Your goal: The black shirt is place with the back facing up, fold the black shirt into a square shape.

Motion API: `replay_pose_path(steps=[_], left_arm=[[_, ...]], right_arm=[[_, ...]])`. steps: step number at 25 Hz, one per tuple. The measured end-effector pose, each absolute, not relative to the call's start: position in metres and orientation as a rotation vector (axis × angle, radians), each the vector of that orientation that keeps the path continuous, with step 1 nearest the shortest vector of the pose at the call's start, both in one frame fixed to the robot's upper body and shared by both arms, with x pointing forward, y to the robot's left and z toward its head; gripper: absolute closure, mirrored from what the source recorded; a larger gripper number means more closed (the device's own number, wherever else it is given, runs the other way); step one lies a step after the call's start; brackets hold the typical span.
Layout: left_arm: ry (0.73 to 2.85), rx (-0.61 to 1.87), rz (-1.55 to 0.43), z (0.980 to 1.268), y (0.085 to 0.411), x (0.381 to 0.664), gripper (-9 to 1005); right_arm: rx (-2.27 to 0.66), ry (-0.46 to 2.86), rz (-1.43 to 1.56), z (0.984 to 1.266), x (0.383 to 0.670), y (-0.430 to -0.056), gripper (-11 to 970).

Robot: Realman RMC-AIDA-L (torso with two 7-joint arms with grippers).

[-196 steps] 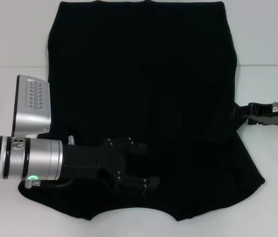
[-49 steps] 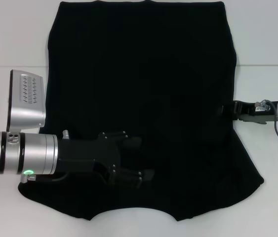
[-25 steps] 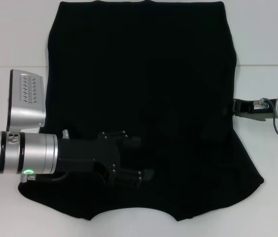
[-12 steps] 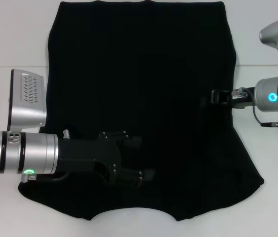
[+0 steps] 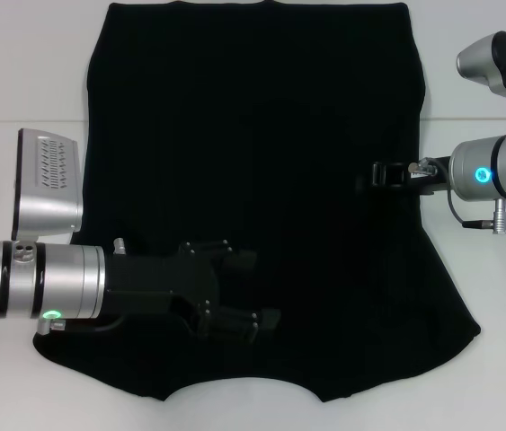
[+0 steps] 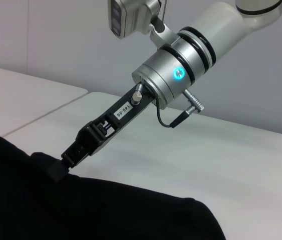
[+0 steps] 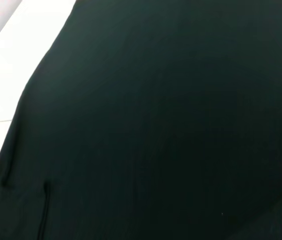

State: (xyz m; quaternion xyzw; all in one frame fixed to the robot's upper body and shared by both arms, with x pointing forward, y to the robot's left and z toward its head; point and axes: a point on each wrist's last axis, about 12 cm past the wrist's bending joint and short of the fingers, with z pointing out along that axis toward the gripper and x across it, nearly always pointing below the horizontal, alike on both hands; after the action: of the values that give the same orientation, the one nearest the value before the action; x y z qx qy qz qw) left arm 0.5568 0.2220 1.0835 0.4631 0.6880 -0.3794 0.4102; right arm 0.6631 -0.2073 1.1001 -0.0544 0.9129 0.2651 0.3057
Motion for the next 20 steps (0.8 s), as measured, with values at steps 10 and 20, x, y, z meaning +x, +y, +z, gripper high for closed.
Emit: replay_pose_path(steps=[10,20], left_arm=[[1.732,1.164,-0.952,1.084,0.222,0.557,63],[1.740,1.153,-0.939,1.083,0.224,0.558,74]], right_arm=[[-0.188,2.387,0.698,1.105,0.666,-0.199,766],[-0.139,2.392,0.692,1.106,0.667,-0.215,496]])
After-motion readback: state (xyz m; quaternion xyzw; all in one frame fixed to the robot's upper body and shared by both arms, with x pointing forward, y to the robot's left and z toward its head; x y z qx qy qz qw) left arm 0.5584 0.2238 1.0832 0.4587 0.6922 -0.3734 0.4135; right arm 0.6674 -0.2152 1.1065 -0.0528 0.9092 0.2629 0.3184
